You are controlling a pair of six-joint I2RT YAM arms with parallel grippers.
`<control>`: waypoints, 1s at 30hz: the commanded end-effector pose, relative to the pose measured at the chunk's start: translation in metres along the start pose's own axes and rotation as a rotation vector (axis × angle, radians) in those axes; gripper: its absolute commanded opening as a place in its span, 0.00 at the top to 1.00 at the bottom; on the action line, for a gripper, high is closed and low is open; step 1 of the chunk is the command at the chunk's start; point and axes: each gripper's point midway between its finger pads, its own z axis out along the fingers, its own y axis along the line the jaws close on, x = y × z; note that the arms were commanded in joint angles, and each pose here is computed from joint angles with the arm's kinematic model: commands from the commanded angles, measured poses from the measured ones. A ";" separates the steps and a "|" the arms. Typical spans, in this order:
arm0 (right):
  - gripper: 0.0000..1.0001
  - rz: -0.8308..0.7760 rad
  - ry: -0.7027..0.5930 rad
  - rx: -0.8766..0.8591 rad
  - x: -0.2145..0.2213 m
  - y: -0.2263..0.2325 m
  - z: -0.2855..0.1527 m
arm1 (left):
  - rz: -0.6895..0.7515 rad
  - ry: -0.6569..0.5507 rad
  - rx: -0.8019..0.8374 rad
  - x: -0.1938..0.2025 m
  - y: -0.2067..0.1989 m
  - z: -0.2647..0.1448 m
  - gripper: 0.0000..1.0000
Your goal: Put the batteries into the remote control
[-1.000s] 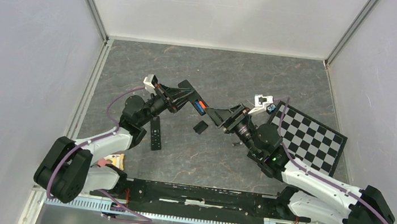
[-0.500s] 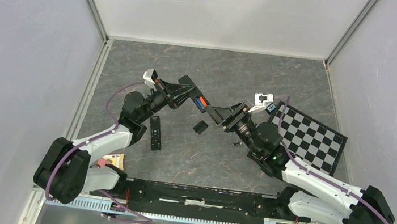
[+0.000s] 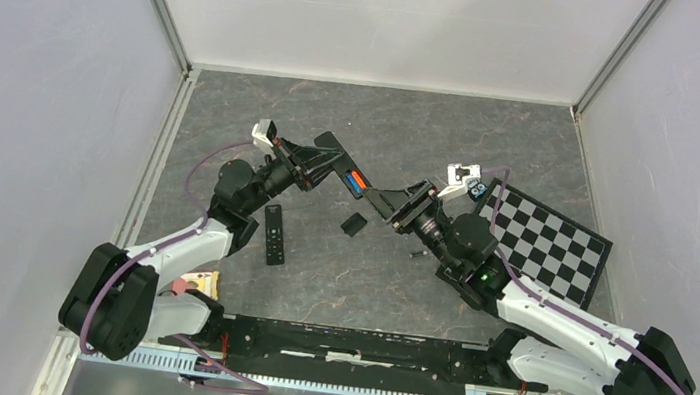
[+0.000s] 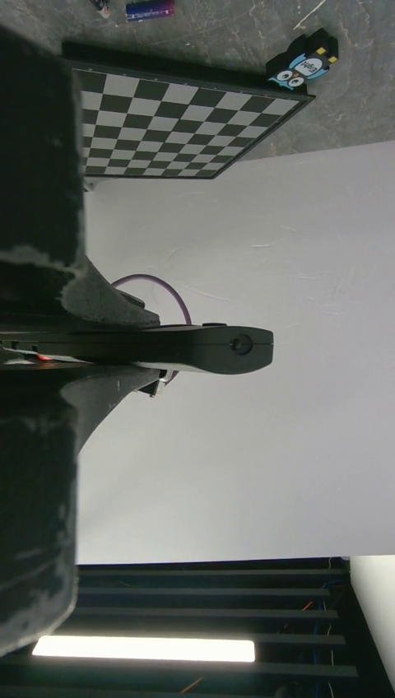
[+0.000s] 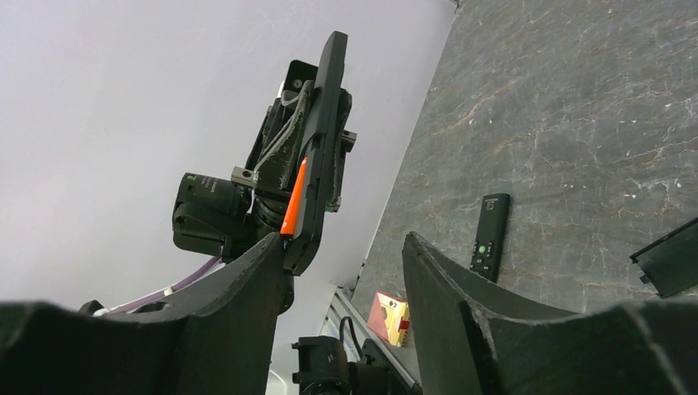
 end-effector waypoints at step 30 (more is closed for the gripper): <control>0.06 -0.336 0.112 -0.162 -0.003 0.007 -0.011 | 0.570 0.308 0.046 0.047 -0.010 -0.006 0.98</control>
